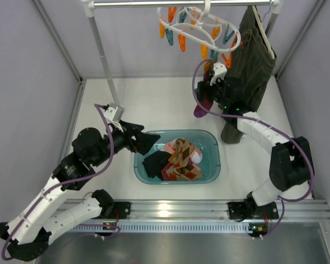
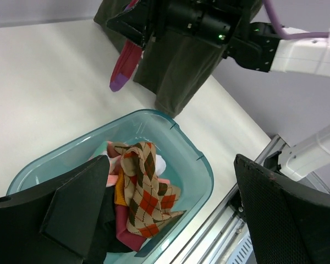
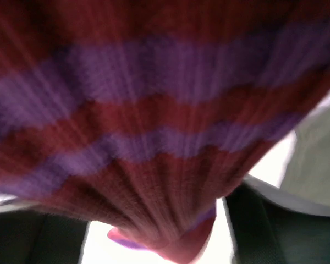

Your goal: Remove the socks clipped to the hanger

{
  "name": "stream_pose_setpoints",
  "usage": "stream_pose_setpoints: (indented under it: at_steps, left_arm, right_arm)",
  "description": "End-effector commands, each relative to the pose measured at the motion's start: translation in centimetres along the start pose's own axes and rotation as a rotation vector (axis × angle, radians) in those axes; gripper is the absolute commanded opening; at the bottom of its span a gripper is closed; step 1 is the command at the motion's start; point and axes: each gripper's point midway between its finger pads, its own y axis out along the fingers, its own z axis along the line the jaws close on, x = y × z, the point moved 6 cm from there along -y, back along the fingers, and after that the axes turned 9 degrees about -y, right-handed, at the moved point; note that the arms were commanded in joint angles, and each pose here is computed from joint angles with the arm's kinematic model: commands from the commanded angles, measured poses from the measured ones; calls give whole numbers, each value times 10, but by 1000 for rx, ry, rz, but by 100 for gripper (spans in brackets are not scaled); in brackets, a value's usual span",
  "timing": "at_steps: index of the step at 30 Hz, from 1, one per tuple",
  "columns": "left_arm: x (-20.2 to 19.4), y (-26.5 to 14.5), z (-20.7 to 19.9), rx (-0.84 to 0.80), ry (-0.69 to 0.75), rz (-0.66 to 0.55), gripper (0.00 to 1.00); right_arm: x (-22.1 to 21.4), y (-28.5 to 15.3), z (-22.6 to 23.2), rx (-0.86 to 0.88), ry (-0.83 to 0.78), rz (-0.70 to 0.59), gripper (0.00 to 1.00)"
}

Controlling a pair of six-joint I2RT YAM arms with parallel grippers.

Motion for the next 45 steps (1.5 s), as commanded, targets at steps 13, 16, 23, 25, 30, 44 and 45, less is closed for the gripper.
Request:
stream_pose_setpoints:
  at_steps: [13,16,23,25,30,44,45]
  left_arm:
    - [126,59,-76,-93,81,-183,99]
    - [152,87,-99,-164,102,-191,99]
    - [172,159,-114,-233,201,-182,99]
    - [170,178,-113,-246,231,-170,99]
    - [160,232,-102,-241,264,-144,98]
    - [135,243,-74,-149,295,-88,95]
    - [135,241,-75,-151,295,-89,97]
  right_arm:
    - [69,-45,53,-99,-52,-325,0]
    - [69,-53,64,-166,-48,-303,0]
    - [63,-62,95,-166,-96,-274,0]
    - [63,-65,99,-144,-89,-294,1]
    - [58,-78,101,-108,-85,-328,2]
    - [57,-90,85,-62,-61,-316,1]
    - [57,-90,85,-52,-61,-316,0]
